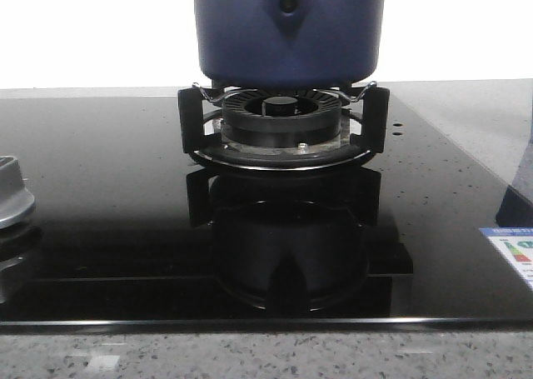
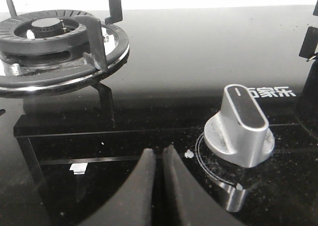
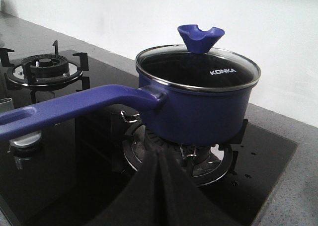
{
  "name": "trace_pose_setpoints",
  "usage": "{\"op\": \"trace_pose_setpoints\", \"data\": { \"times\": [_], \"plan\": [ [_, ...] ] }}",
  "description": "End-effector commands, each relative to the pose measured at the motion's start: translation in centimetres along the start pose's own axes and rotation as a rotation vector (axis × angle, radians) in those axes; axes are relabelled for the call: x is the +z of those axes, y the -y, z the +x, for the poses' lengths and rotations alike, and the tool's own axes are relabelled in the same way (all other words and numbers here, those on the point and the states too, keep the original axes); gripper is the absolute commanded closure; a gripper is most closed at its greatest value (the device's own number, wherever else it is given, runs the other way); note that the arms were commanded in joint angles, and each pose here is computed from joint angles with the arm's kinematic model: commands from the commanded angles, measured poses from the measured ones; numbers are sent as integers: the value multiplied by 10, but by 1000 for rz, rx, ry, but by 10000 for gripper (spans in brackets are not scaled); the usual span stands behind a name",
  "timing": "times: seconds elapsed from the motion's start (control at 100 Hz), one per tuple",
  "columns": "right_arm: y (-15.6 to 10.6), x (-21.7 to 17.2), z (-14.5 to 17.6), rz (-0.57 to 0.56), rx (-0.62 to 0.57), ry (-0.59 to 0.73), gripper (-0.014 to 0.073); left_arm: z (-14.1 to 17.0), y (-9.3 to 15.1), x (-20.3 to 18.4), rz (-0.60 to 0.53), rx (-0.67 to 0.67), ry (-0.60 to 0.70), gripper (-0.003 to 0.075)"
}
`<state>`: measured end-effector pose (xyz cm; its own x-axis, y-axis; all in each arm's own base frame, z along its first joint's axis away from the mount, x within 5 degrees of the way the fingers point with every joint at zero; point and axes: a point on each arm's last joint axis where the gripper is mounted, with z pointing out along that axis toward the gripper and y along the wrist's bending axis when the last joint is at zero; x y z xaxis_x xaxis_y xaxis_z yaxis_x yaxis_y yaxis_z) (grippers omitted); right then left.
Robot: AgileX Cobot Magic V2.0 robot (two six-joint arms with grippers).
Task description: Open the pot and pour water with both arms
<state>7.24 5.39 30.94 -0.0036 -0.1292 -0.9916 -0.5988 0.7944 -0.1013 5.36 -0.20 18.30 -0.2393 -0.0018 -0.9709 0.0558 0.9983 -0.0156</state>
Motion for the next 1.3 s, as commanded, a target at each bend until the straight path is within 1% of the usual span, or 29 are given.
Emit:
{"op": "trace_pose_setpoints", "data": {
  "times": [0.0, 0.07, 0.18, 0.22, 0.23, 0.24, 0.25, 0.27, 0.29, 0.3, 0.31, 0.32, 0.33, 0.36, 0.37, 0.38, 0.39, 0.43, 0.59, 0.69, 0.77, 0.78, 0.85, 0.95, 1.04, 1.07, 1.09, 1.12, 1.29],
  "plan": [
    [8, 0, -5, 86, -23, 11, 659, 9, 1, 3, 14, -23, 33, 740],
    [17, 0, -1, 174, -12, 13, 659, 9, 1, 3, 14, -23, 33, 740],
    [21, 1, 6, 220, -27, 10, 659, 9, 1, 3, 14, -23, 33, 741],
    [25, 1, 8, 265, -18, 38, 659, 9, 1, 3, 14, -23, 33, 740],
    [25, 0, 8, 275, -43, 43, 659, 9, 1, 3, 14, -23, 33, 740],
    [27, -1, 7, 297, -23, 63, 659, 9, 1, 3, 14, -23, 33, 740],
    [28, -1, 8, 309, -54, 65, 659, 9, 1, 3, 14, -23, 33, 741],
    [30, -2, 9, 339, -32, 87, 659, 9, 1, 3, 14, -23, 33, 741],
    [31, -4, 10, 369, -43, 109, 659, 9, 1, 3, 14, -23, 33, 740],
    [31, -5, 10, 383, -87, 112, 659, 9, 1, 3, 14, -23, 33, 741],
    [33, -7, 10, 404, -53, 133, 659, 9, 1, 3, 14, -23, 33, 741],
    [33, -8, 11, 419, -96, 132, 659, 9, 1, 3, 14, -23, 33, 740],
    [34, -9, 11, 438, -60, 151, 659, 9, 1, 3, 14, -23, 33, 740],
    [35, -13, 15, 475, -69, 165, 659, 9, 1, 3, 14, -23, 33, 741],
    [35, -14, 15, 487, -106, 163, 659, 9, 1, 3, 14, -23, 33, 741],
    [35, -15, 16, 499, -85, 169, 659, 9, 1, 3, 14, -23, 33, 740],
    [35, -16, 18, 508, -106, 163, 659, 9, 1, 3, 14, -23, 33, 740],
    [36, -19, 25, 543, -69, 150, 659, 9, 1, 3, 14, -23, 33, 741],
    [42, -23, 44, 635, -26, 43, 659, 9, 1, 3, 14, -23, 33, 740],
    [43, -22, 54, 644, -4, 11, 659, 9, 1, 3, 14, -23, 33, 740],
    [41, -22, 66, 644, 114, 15, 659, 9, 1, 3, 14, -23, 33, 741],
    [41, -22, 67, 644, 98, 5, 659, 9, 1, 3, 14, -23, 33, 740],
    [38, -23, 83, 641, 117, -21, 659, 9, 1, 3, 14, -23, 33, 740],
    [34, -26, 104, 652, 86, -69, 659, 9, 1, 3, 14, -23, 33, 741],
    [29, -29, 125, 666, 118, -66, 659, 9, 1, 3, 14, -23, 33, 741],
    [28, -30, 128, 676, 132, -63, 659, 9, 1, 3, 14, -23, 33, 741],
    [28, -32, 130, 688, 146, -101, 659, 9, 1, 3, 14, -23, 33, 740],
    [28, -33, 132, 696, 152, -116, 659, 9, 1, 3, 14, -23, 33, 740],
    [24, -39, 141, 724, 225, -168, 659, 9, 1, 3, 14, -23, 33, 740]
  ]
}}
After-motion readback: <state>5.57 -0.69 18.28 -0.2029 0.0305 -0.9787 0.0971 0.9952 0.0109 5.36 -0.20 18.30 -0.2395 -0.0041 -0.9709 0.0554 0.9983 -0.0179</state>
